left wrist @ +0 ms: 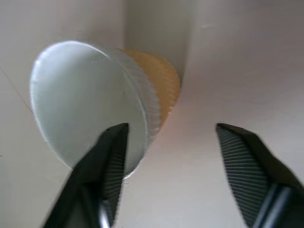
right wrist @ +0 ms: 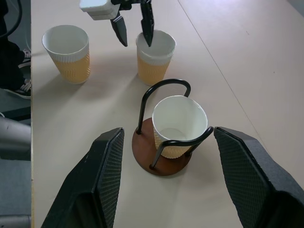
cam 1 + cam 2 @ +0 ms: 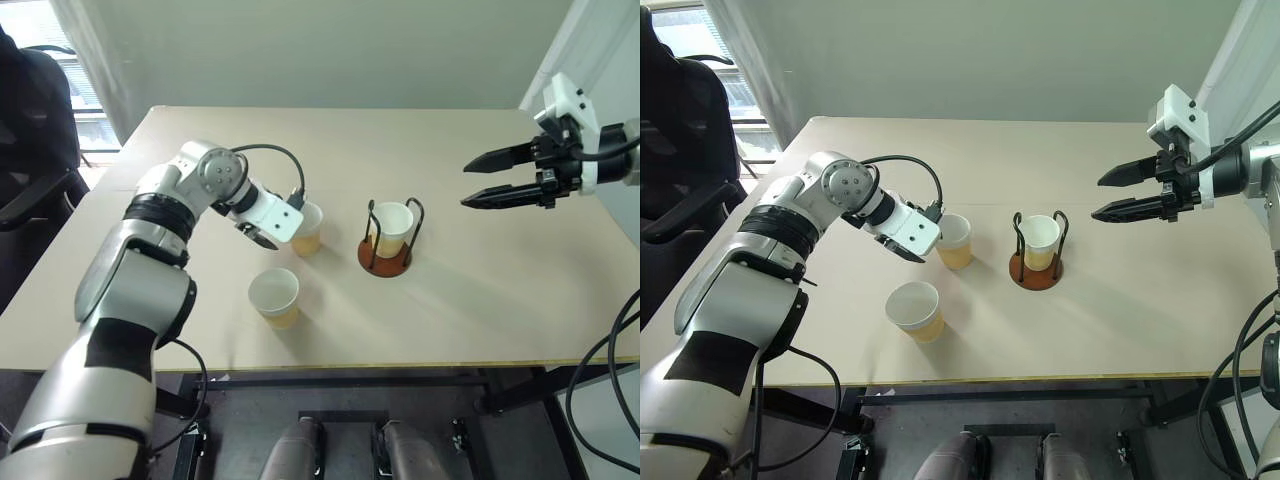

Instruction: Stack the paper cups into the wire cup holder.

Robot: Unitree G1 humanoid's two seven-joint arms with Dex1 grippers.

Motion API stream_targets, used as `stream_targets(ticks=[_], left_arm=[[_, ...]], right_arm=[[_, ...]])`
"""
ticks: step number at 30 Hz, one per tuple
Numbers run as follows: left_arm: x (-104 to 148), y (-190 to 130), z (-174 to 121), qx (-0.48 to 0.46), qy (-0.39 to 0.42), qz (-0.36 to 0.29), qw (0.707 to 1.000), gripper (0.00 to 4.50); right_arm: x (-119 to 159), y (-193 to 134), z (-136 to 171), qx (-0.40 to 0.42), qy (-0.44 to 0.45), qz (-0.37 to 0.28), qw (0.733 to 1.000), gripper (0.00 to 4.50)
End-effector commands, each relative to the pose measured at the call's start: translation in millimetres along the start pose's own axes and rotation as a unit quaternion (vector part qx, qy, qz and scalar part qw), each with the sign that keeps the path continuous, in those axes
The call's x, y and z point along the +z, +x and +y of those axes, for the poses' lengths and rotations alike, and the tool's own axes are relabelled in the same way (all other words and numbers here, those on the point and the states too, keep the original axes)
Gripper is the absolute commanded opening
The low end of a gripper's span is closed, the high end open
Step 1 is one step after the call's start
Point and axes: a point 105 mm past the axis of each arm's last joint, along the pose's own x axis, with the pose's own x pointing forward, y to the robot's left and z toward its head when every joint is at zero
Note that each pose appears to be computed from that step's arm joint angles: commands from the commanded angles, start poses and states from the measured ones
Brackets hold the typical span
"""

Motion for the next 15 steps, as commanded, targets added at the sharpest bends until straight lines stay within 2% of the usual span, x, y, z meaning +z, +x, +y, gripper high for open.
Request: stream_targets(ticks=[1,5,9,15], left_arm=[[-4,-6,0,0.005,0.003,0.008,1.0,1.63],[-6,-8,0,0.002,-0.003,0.01,1.0,0.15],[-6,-10,-1,-0.008,-0.009,0.008,1.0,0.04],[-11,-32,-5,-0.05,-0.032,0.019,0.998,0.04]], right_arm=[[11,-8,0,-0.015,-0.023,-0.009,1.0,3.04],[9,-9,-1,-0.017,-0.024,-0.005,1.0,3.04],[7,-10,-2,-0.019,-0.022,0.0,1.0,3.04],[-3,-13,-11,-0.03,-0.012,0.012,0.999,3.04]])
